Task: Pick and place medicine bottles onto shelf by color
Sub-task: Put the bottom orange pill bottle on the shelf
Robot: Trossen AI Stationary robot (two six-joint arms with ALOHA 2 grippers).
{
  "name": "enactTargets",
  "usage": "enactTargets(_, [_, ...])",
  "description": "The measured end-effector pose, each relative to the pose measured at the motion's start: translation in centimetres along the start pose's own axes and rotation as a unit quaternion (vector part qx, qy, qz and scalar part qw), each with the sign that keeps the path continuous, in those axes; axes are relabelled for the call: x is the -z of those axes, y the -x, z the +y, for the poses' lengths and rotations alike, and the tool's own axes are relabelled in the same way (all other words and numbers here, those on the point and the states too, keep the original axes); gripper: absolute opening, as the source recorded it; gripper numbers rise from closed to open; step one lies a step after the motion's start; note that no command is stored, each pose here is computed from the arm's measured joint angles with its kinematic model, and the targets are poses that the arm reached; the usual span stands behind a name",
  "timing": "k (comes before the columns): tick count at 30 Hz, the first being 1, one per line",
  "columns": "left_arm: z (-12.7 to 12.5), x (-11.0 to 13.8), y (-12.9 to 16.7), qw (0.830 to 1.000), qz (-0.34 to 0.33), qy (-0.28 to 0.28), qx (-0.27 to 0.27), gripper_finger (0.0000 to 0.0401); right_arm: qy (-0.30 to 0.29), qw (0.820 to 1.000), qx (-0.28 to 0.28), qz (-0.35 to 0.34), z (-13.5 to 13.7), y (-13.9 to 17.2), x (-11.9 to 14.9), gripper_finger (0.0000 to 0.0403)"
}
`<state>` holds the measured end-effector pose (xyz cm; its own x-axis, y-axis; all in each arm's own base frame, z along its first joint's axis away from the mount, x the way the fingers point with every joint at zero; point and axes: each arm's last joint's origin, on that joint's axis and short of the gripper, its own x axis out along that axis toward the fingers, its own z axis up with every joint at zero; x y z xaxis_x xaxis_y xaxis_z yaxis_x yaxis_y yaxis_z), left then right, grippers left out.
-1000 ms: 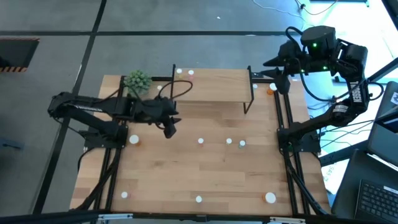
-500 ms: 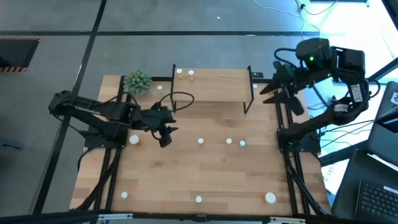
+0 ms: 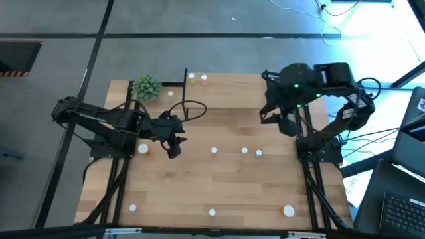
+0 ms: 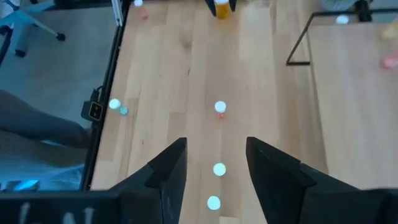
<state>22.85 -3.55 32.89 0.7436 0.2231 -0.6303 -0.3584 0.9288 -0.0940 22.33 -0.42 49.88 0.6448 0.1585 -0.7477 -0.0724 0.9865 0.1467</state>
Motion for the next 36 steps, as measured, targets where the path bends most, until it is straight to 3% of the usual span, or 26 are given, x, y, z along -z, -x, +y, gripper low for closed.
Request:
enactTargets(5, [0.7,1.3,0.5,0.997,0.060,0.048,-0.033,0.0149,-0.009,1.000,-0.015,0.017,-0.2,-1.4,-0.6,0.0168])
enactTargets(11, [1.1,3.0,1.7,0.981,0.115,0.140,-0.072,0.0149,-0.013,1.000,-0.018,0.009,0.1,-0.7,-0.3,0.0168])
enactTargets(16, [1.5,4.6,2.8,0.945,0.162,0.250,-0.135,0.0149,-0.032,0.999,-0.018,0.006,0.2,-0.4,-0.1,0.0168])
enactTargets(21, [1.7,5.5,3.2,0.903,0.228,0.329,-0.156,0.0149,-0.028,0.999,-0.011,0.011,0.1,-0.8,-0.3,0.0168])
enactTargets(24, [1.8,5.7,3.3,0.893,0.245,0.339,-0.166,0.0149,-0.019,1.000,-0.010,0.018,0.0,-1.4,-0.5,0.0168])
enactTargets(36, [2.0,5.9,3.5,0.891,0.250,0.335,-0.179,0.0149,-0.028,0.999,-0.009,0.040,-0.4,-3.2,-1.2,0.0168])
